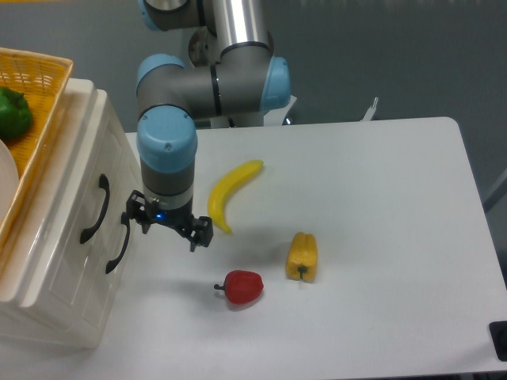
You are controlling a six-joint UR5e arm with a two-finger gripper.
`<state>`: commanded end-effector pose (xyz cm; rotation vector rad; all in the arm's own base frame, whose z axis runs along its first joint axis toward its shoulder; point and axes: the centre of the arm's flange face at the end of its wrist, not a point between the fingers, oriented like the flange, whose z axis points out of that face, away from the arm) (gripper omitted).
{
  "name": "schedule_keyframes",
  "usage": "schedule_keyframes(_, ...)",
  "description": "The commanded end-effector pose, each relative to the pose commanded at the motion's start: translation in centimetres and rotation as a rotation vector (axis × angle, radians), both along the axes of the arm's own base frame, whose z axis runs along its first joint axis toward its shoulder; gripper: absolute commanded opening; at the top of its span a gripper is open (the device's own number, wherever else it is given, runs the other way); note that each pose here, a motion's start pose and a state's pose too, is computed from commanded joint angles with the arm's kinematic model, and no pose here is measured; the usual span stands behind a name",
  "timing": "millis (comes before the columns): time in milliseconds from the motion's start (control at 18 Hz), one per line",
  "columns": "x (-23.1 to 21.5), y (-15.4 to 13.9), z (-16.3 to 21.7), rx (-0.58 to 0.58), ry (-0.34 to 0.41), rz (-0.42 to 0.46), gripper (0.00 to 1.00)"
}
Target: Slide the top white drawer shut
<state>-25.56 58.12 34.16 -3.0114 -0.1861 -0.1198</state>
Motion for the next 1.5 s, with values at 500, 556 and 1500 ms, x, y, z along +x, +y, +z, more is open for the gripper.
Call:
schedule_keyframes(500,-5.8,-3.8,1.6,-0.023,0.081,-0.07,1.0)
schedule_keyframes(556,-6.6,-4.5,1.8,-0.03,0.091,-0.069,1.0)
schedule_keyframes(1500,-17.9,-13.9,1.2,-0.087,0.139,-0.267,1.0)
